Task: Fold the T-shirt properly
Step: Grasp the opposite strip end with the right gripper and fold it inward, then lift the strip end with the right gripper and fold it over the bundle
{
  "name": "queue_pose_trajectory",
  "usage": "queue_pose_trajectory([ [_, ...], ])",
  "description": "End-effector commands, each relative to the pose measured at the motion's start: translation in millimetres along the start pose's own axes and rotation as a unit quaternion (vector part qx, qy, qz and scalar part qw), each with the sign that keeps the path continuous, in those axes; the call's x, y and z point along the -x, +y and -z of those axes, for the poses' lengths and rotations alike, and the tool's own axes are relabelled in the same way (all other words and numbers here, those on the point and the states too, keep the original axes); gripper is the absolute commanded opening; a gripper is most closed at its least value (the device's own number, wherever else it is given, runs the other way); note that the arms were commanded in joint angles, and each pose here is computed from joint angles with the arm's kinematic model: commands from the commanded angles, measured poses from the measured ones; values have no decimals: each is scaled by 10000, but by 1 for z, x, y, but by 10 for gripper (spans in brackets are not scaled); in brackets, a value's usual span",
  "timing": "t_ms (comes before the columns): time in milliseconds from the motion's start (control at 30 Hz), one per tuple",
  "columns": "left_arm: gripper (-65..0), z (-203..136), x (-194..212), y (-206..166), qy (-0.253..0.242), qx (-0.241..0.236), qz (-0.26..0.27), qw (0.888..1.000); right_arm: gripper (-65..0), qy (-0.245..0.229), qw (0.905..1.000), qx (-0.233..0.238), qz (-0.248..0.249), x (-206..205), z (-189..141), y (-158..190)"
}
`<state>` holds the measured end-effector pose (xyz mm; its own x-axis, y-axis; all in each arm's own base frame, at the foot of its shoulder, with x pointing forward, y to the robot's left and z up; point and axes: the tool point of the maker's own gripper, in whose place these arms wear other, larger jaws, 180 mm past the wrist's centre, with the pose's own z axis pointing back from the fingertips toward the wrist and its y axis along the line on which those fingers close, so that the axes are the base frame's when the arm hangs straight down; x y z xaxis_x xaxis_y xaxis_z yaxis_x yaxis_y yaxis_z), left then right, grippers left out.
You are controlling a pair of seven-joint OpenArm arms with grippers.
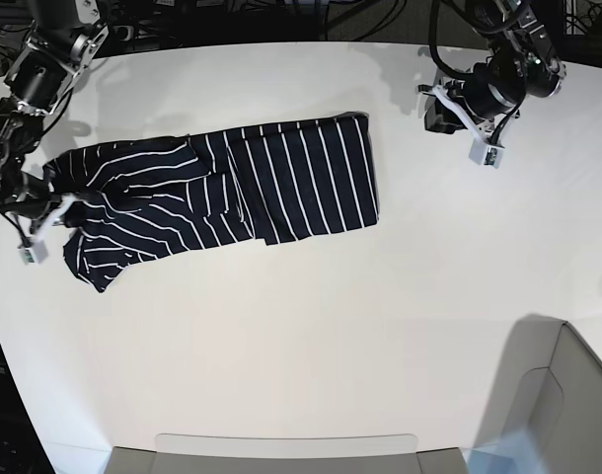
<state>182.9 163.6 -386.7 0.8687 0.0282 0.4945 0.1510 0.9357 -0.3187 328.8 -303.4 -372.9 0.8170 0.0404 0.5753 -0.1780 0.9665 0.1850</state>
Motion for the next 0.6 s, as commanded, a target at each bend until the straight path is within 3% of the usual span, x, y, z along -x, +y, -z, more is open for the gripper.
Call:
queue_pose_trajectory([
  [0, -548, -4, -6, -2, -128, 23, 48, 9999, -650, -292, 9992, 97, -264, -23, -11, -2],
  [100, -548, -4, -4, -2, -106, 22, 40, 9999, -650, -317, 9949, 438, -853, -36, -17, 12],
  [267, -548, -6, -5, 5, -68, -56, 118, 9999, -650, -557, 9788, 921, -1742, -64, -27, 57],
  [567, -548, -13, -5, 17, -70, -214, 126, 9997, -650, -983, 9389, 610, -3242, -65, -33, 197],
])
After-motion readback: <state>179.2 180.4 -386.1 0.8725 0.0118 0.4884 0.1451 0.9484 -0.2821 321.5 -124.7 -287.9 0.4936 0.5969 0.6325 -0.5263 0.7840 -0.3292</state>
